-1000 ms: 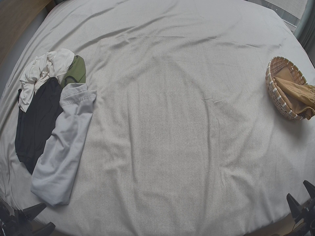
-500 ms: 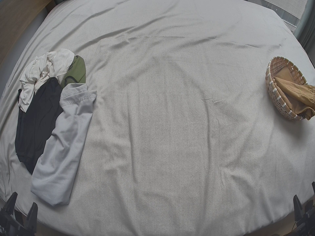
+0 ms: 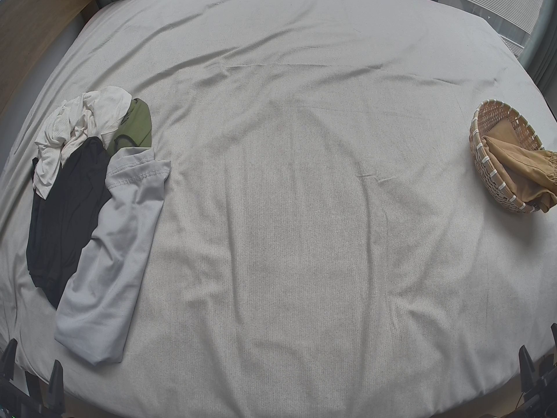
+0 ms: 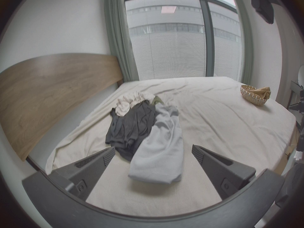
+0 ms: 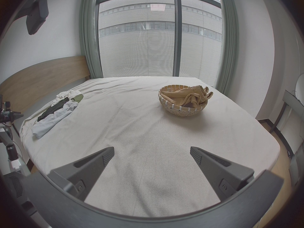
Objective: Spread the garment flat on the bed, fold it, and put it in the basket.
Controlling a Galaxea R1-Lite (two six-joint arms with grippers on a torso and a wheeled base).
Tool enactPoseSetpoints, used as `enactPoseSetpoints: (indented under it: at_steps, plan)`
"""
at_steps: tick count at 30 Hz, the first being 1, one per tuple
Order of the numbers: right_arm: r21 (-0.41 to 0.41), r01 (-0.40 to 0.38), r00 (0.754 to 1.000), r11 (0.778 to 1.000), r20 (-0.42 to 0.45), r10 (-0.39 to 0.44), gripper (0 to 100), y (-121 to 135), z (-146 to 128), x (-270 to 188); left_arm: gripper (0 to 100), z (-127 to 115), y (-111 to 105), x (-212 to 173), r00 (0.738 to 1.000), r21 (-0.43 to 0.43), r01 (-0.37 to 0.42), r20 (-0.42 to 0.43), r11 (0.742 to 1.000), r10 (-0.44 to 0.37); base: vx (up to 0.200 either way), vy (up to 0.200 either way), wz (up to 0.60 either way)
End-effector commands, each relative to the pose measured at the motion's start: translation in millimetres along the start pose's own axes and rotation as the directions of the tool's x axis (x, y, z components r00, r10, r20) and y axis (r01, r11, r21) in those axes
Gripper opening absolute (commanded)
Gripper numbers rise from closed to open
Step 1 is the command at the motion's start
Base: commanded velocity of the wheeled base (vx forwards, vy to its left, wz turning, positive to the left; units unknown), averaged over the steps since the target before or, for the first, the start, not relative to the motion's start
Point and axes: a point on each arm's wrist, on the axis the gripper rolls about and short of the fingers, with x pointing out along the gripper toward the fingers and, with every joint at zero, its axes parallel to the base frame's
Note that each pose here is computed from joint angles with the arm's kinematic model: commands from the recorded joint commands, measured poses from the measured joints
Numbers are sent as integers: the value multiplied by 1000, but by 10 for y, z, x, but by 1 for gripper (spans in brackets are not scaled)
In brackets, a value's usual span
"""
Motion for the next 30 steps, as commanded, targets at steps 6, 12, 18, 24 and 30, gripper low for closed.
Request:
enactPoseSetpoints:
  at_steps: [6,12,18,24,30]
  plan:
    - [-7,0,1000,1000,-8,0,100,0,-53,4,100,-60,1,12,999,-101,0,-35,995,-3,0,0,0]
    - [-7,1,1000,1000,-8,-1,100,1,-53,4,100,-50,-1,0,1000,-28,-12,-1,1000,12,0,0,0]
    - [-4,3,1000,1000,-10,-3,100,1,-53,6,100,-84,-8,-3,999,-115,23,-28,993,-26,0,0,0]
    - [-8,3,1000,1000,-7,-3,100,1,-52,4,100,-104,-21,-6,997,-85,60,-43,995,-64,0,0,0]
    - [-4,0,1000,1000,-7,0,100,0,-52,4,100,-104,-21,-7,997,-88,59,-42,994,-63,0,0,0]
